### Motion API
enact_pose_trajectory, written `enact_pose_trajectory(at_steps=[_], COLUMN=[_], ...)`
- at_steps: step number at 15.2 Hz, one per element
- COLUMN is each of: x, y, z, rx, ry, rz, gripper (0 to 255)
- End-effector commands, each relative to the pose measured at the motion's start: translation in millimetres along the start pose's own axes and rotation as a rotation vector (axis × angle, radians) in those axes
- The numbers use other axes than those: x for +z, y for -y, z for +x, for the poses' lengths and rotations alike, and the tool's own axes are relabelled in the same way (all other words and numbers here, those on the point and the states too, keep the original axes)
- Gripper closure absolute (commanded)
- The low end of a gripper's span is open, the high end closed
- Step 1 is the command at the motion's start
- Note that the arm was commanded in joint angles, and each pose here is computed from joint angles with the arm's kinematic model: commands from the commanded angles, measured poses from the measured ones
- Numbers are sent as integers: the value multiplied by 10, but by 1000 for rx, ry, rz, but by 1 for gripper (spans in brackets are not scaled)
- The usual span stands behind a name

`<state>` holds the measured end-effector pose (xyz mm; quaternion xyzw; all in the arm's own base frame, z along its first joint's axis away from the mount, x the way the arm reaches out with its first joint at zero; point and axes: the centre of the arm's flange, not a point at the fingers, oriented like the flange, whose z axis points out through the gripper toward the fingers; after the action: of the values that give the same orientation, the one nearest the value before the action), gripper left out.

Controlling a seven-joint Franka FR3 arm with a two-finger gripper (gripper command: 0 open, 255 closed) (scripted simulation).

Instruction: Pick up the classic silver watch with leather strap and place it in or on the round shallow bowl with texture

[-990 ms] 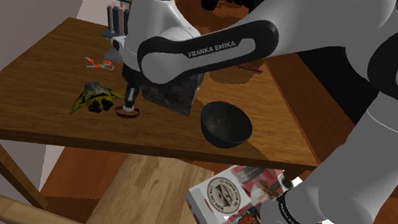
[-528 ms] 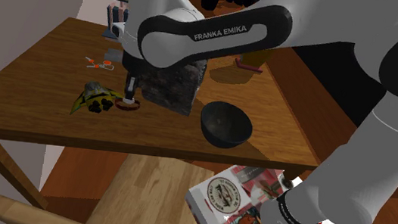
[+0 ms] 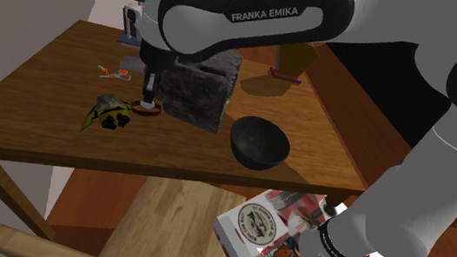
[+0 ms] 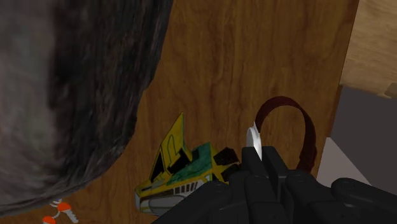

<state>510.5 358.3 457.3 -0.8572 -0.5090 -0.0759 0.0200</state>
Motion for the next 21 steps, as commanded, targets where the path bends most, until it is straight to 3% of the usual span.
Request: enact_pose_trajectory(at_steps=[1,13,21], x=[-112,-720,-973], y=[-10,-36,78], z=[14,106,-912], rx=[0,0,0], ry=[0,0,0], rz=[0,0,0], gripper=[255,255,255])
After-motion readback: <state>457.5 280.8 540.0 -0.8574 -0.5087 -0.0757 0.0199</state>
